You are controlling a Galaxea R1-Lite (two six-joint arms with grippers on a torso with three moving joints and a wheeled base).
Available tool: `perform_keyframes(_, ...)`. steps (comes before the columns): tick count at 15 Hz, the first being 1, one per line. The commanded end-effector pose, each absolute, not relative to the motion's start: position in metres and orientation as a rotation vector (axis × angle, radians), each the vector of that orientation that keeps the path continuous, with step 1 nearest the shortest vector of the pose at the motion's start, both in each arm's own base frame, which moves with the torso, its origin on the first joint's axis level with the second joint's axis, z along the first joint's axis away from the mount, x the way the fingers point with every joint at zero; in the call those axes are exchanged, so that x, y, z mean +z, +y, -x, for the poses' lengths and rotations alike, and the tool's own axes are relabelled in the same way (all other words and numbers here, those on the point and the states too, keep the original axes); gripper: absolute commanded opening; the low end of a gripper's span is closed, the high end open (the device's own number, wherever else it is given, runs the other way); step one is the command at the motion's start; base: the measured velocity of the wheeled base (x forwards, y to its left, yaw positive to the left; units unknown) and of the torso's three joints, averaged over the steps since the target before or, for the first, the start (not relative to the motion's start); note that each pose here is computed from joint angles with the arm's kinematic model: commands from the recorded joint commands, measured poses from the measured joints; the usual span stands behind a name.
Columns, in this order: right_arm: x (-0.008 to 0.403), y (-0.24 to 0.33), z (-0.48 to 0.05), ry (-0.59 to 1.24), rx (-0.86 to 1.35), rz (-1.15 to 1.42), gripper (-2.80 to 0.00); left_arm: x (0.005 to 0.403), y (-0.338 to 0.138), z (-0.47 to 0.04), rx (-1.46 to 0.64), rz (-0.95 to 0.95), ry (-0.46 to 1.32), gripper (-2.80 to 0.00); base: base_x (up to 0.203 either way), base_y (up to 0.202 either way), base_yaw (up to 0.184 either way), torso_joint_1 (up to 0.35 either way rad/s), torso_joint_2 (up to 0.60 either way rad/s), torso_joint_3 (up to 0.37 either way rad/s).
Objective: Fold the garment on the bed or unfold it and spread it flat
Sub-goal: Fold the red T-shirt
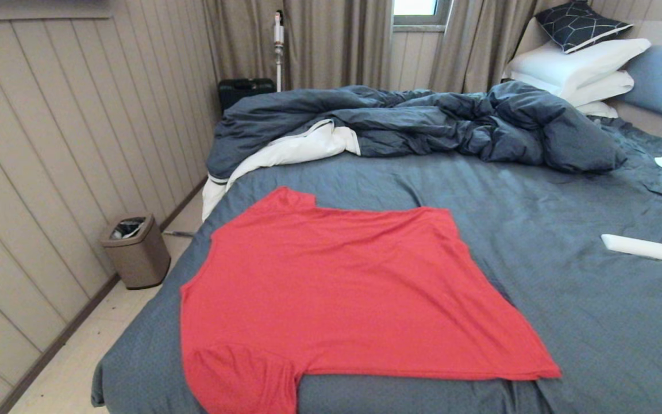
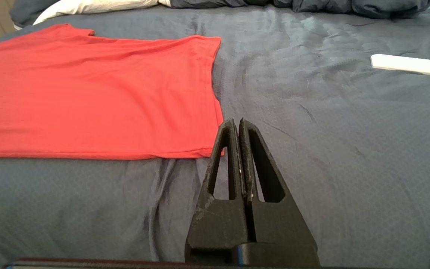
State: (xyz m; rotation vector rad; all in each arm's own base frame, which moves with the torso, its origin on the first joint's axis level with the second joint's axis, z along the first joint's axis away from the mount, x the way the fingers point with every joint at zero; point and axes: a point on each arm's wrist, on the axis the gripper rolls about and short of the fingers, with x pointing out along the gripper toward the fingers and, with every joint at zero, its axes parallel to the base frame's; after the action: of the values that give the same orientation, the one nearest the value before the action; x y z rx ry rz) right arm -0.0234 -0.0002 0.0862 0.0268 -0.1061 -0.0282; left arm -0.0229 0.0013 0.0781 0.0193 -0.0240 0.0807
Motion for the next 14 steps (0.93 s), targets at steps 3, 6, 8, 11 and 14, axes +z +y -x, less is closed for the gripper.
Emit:
perform_keyframes(3, 0.087, 0.000, 0.023, -0.112, -0.023, -0.020, -2.80, 0.078, 0.001, 0.023, 0.088, -0.061, -0.020, -2.80, 0.000, 0.000, 0.000, 0.000, 0.00, 0.000)
perform_keyframes(6, 0.067, 0.000, 0.023, 0.085, -0.016, -0.017, -2.80, 0.072, 0.002, 0.023, 0.091, -0.070, 0.037, -2.80, 0.000, 0.000, 0.000, 0.000, 0.00, 0.000)
perform_keyframes(8, 0.051, 0.001, 0.026, 0.241, 0.010, -0.021, -2.80, 0.063, 0.002, 0.024, 0.087, -0.020, 0.121, -2.80, 0.000, 0.000, 0.000, 0.000, 0.00, 0.000)
perform_keyframes(11, 0.063, 0.001, 0.022, 0.152, 0.035, -0.023, -2.80, 0.065, 0.001, 0.020, 0.046, 0.014, 0.175, -2.80, 0.000, 0.000, 0.000, 0.000, 0.00, 0.000)
perform_keyframes(14, 0.094, 0.001, 0.005, 0.238, 0.036, -0.026, -2.80, 0.102, 0.000, 0.003, 0.000, 0.023, 0.299, -2.80, 0.000, 0.000, 0.000, 0.000, 0.00, 0.000)
